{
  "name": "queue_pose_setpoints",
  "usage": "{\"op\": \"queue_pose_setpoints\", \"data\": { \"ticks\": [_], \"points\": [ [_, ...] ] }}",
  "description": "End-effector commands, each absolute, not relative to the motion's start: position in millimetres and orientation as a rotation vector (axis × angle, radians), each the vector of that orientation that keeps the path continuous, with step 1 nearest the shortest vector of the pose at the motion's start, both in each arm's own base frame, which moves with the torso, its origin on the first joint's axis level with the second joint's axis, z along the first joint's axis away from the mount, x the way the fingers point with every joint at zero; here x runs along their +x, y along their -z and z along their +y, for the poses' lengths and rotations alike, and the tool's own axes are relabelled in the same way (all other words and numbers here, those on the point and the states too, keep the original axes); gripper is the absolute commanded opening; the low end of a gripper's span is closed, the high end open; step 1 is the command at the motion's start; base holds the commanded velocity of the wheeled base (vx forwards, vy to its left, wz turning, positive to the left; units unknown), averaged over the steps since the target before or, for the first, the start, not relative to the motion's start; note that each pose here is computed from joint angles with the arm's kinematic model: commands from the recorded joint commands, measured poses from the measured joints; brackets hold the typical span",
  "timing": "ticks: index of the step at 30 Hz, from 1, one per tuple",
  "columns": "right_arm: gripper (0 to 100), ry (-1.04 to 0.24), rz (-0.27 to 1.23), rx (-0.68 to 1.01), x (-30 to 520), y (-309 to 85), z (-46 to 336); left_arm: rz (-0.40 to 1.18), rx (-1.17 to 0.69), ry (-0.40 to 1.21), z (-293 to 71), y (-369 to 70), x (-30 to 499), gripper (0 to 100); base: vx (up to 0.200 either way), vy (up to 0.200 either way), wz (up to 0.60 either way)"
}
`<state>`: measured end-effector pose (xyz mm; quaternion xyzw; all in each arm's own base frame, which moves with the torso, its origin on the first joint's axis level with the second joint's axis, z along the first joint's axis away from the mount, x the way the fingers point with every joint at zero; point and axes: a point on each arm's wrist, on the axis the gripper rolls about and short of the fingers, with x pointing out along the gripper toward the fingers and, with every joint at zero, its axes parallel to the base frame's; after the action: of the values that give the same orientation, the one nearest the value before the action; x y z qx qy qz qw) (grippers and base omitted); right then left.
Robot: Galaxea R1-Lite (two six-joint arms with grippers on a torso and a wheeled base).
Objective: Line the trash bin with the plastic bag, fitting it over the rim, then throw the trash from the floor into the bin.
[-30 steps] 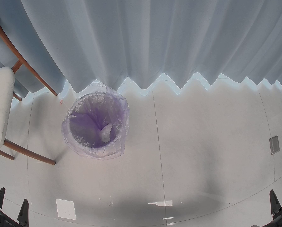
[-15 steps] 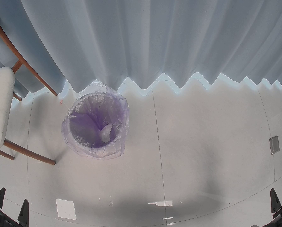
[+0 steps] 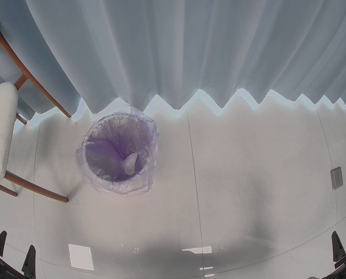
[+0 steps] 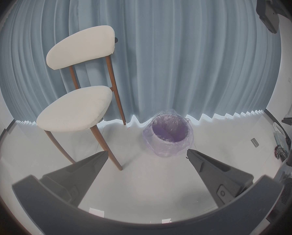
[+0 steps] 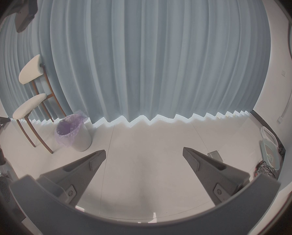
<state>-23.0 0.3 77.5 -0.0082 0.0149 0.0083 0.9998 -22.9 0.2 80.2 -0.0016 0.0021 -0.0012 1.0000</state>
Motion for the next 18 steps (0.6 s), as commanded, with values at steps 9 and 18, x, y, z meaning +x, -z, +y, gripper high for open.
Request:
{"op": "queue_pose_setpoints", "data": {
  "ticks": [9,18],
  "points": [
    [100,-0.017,0.02,-0.017,-23.8,-75.6,0.3,0.012,-0.003,0.002,0.2,-74.4,-22.7,100,0.0,0.0,0.0],
    [100,-0.017,0.02,-0.017,-23.8,-75.6,0.3,0.014,-0.001,0.002,0.2,-74.3,-22.7,100,0.0,0.0,0.0]
  ]
}}
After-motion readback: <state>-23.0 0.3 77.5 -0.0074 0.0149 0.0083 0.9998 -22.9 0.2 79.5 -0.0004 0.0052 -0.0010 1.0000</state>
